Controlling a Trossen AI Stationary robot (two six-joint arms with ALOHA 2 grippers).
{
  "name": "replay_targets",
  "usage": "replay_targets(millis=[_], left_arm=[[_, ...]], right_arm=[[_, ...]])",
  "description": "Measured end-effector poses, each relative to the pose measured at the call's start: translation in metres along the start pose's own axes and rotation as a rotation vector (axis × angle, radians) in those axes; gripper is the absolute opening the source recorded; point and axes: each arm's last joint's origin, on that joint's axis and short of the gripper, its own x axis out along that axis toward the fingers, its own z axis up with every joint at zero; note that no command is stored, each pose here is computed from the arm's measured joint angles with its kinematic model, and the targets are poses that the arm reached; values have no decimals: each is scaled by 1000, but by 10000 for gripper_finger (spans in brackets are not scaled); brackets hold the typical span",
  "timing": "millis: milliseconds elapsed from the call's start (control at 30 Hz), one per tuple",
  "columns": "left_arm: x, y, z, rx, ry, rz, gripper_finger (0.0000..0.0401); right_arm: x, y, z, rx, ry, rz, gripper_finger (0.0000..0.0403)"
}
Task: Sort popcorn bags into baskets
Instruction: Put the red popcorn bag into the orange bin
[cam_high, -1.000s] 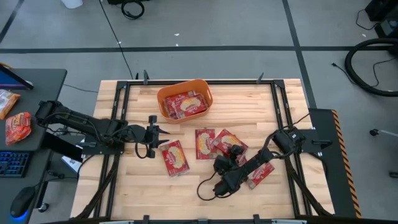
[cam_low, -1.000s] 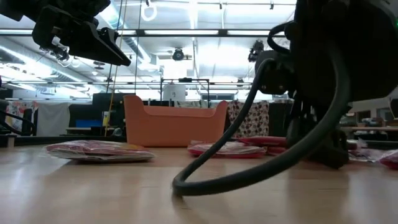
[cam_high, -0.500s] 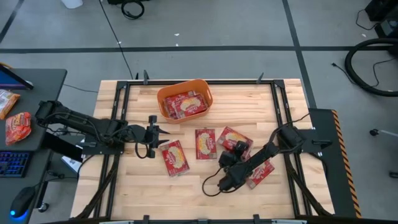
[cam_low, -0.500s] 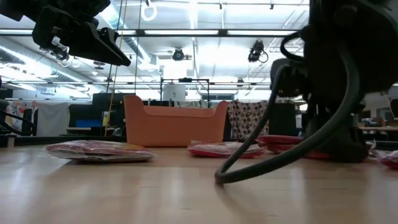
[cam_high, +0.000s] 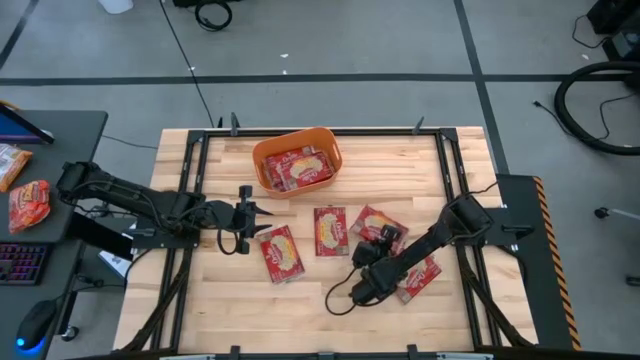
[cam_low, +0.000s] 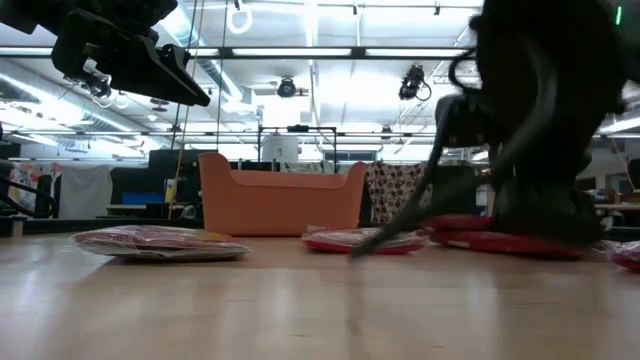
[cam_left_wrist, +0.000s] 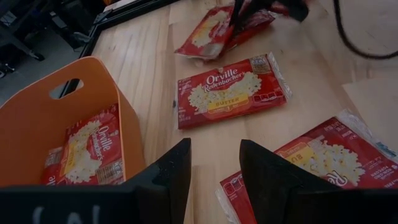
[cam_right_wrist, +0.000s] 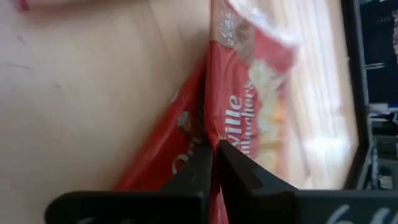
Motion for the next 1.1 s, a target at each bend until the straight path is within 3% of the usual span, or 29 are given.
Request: replay_targets(millis=[133,400,733,967,1100], left_arm=[[0,0,0,0,1,0,141],[0,0,0,-9,3,-1,141],[0,-2,-2,-126,18,-49,141],[0,-2,-3,-173,30,-62,141],[0,-2,-3,-206,30,-61,141]], right_arm=[[-15,-7,10,-26,-9,-11,11],[-40,-16,36,-53,-170,-50,11],[-55,-35,75,-169,-321,-150,11],[-43,-51,111,-329,-365,-271,15],[-25,-59,139,-422,-361,-269,18]])
